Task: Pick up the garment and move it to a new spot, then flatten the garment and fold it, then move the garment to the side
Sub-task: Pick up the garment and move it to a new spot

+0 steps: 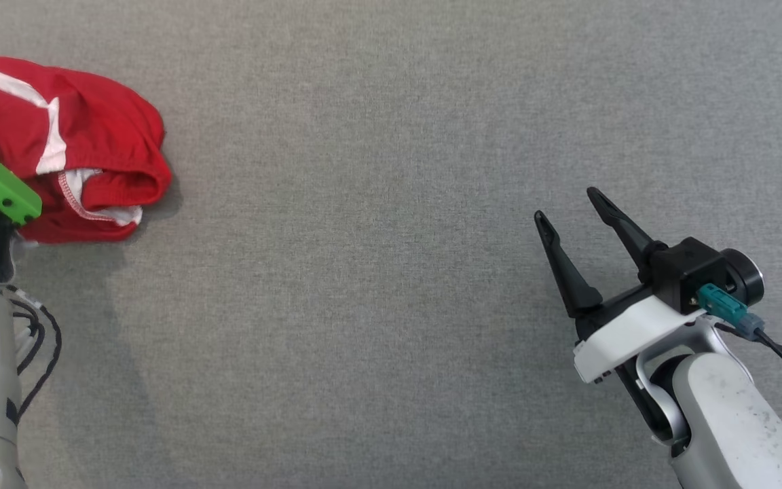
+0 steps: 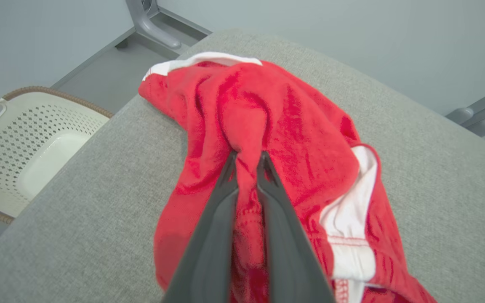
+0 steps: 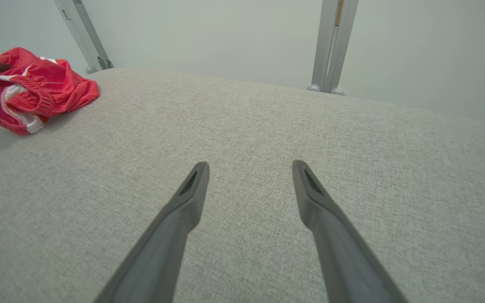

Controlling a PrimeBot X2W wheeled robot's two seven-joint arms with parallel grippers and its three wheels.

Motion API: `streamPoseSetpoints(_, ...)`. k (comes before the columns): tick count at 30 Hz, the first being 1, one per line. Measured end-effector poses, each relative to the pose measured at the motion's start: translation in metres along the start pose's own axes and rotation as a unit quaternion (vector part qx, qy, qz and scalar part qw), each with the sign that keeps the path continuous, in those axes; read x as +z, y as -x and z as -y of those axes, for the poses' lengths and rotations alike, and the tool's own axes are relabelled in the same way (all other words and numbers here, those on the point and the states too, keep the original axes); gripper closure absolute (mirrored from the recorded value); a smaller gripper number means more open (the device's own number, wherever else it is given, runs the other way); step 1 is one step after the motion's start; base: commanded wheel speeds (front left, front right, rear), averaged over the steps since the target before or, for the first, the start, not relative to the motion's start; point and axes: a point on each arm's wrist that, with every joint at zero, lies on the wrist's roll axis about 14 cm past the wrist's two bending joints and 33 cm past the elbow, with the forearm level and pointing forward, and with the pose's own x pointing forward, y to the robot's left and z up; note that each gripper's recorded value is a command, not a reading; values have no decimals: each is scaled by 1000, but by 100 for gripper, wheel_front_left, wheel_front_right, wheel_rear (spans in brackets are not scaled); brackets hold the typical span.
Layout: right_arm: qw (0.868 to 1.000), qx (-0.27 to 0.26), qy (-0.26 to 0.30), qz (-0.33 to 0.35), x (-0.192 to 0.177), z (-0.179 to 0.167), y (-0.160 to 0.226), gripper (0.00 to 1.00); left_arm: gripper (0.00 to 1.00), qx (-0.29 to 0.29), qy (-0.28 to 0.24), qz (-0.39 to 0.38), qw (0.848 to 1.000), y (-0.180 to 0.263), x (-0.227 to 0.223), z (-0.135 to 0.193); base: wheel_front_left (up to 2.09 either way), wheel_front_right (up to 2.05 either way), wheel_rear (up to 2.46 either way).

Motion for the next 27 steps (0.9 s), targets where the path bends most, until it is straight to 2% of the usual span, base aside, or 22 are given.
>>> streamPoseSetpoints(3,1000,-5,-5,17,11,-3,7,0,100,-47,-26,75,996,16,50,27,0,0,0)
streamPoseSetpoints(6,999,-11,-12,33,21,-9,19,0,100,-97,-47,139,984,42,91,59,0,0,0)
streamPoseSetpoints(14,997,-40,-2,69,50,-10,59,0,100,-243,-94,223,939,124,141,169,0,0,0)
streamPoseSetpoints(21,991,-92,8,93,69,12,96,0,100,-381,-117,241,885,190,129,276,0,0,0)
streamPoseSetpoints(27,984,-146,12,103,74,36,129,0,100,-493,-131,218,832,237,86,356,0,0,0)
